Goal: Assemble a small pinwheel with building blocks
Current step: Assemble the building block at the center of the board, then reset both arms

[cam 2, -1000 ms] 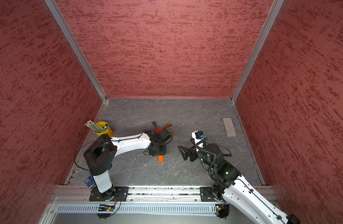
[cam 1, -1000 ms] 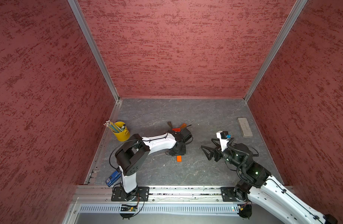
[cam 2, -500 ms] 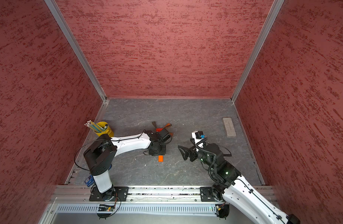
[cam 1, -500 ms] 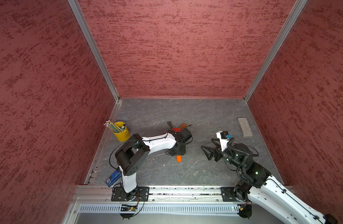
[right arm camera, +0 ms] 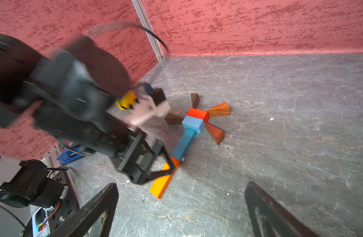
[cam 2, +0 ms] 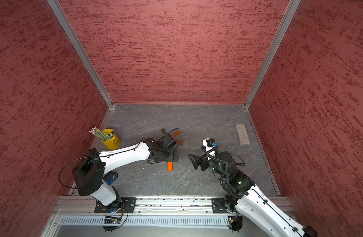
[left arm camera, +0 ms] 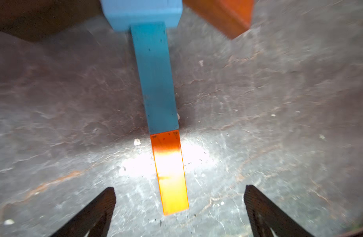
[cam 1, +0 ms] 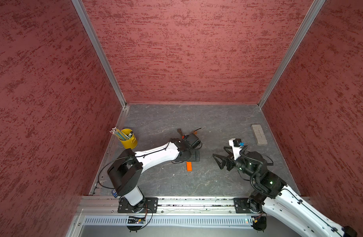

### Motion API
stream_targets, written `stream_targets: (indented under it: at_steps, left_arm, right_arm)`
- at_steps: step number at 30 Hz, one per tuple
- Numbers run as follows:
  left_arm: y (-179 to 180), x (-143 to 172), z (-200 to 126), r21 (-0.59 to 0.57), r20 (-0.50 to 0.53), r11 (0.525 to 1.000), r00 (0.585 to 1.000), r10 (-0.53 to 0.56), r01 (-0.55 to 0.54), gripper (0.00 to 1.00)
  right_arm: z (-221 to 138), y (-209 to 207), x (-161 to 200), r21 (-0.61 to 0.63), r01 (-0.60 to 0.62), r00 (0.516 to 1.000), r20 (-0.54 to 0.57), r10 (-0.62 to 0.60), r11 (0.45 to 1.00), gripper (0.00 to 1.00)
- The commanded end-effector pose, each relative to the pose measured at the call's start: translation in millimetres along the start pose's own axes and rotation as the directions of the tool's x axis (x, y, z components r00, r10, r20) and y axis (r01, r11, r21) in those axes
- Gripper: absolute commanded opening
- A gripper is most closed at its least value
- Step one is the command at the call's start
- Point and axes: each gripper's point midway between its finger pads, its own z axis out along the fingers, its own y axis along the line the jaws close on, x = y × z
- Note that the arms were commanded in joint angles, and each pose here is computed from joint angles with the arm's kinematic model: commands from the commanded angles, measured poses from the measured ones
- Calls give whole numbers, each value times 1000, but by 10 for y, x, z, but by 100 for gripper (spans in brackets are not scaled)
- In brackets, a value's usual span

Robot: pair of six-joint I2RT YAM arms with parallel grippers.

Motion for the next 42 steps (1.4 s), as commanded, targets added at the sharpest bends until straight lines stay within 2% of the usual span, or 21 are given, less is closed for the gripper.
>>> stream_targets:
  at_steps: [1, 4, 6, 8, 10, 12, 13, 16, 18, 20, 22, 26, 28, 29, 30, 32, 33, 35, 36, 38, 42]
  left_arm:
    - [187, -261, -422, -7, 174, 999, 983, 51, -51, 100]
    - [688, -540, -840, -70, 358, 997, 933, 41, -16, 100]
    - [1124, -736, -1051, -122, 495, 992, 868, 37, 28, 100]
    - [1591, -896, -1224, -173, 645, 981, 762, 48, 84, 100]
    - [1908, -981, -1315, -236, 750, 967, 650, 120, 95, 100]
    - [2156, -954, -1247, -336, 783, 938, 580, 227, 86, 100]
    - [2323, -944, -1217, -363, 798, 922, 556, 233, 133, 100]
    - [2724, -911, -966, -317, 806, 917, 578, 127, 242, 100]
    - [2859, -989, -872, -274, 837, 922, 540, 88, 274, 100]
    - [2891, -1111, -796, -293, 817, 922, 567, 103, 254, 100]
    - [2933, -1225, -793, -274, 836, 927, 540, 98, 257, 100]
    - [3020, -1365, -761, -120, 889, 967, 457, 4, 225, 100]
    - [2960, -1392, -671, -100, 892, 982, 451, 18, 159, 100]
    - [2853, -1400, -587, -121, 875, 987, 482, 55, 108, 100]
    - [2779, -1416, -508, -137, 866, 988, 493, 84, 71, 100]
    - [2694, -1455, -461, -145, 872, 989, 476, 117, 21, 100]
    - [2720, -1437, -430, -144, 852, 989, 512, 105, 37, 100]
    - [2751, -1465, -429, -152, 862, 987, 496, 106, 53, 100]
    - [2752, -1474, -420, -153, 856, 987, 506, 104, 57, 100]
    - [2757, -1546, -326, -155, 820, 987, 563, 101, 49, 100]
    - [2647, -1529, -345, -210, 829, 977, 535, 161, 31, 100]
  right_arm:
    - [86, -130, -36, 73, 18, 1000, 7, -18, 997, 99]
    - [190, -284, -112, 164, 39, 999, 24, -44, 986, 99]
    - [224, -434, -206, 251, 75, 993, 69, -95, 965, 99]
    - [192, -590, -356, 354, 148, 968, 140, -209, 923, 99]
    - [37, -824, -540, 502, 149, 920, 246, -306, 852, 99]
    - [-173, -1090, -639, 614, 81, 873, 337, -353, 785, 99]
    - [-281, -1208, -670, 647, 47, 846, 379, -375, 761, 99]
    - [-529, -1595, -581, 718, -55, 806, 443, -394, 694, 99]
    - [-513, -1735, -516, 725, -29, 808, 423, -410, 689, 99]
    - [-460, -1876, -461, 748, -10, 821, 386, -422, 664, 99]
    - [-399, -1960, -439, 756, 18, 821, 362, -442, 654, 99]
    - [-277, -2078, -488, 752, 69, 803, 348, -484, 655, 99]
    - [-177, -2253, -463, 736, 55, 834, 338, -436, 675, 99]
    - [-207, -2352, -452, 733, 16, 846, 353, -400, 680, 99]
    - [-224, -2393, -435, 707, 9, 850, 368, -378, 708, 99]
    - [-229, -2419, -346, 653, 10, 848, 396, -353, 757, 99]
    - [-242, -2390, -360, 632, 19, 835, 416, -360, 775, 99]
    - [-201, -2468, -335, 634, 13, 861, 386, -331, 773, 99]
    - [-165, -2485, -353, 629, 15, 861, 387, -329, 777, 99]
    - [-107, -2540, -349, 629, 17, 877, 364, -314, 777, 99]
    - [-112, -2569, -356, 638, 6, 878, 365, -310, 770, 99]
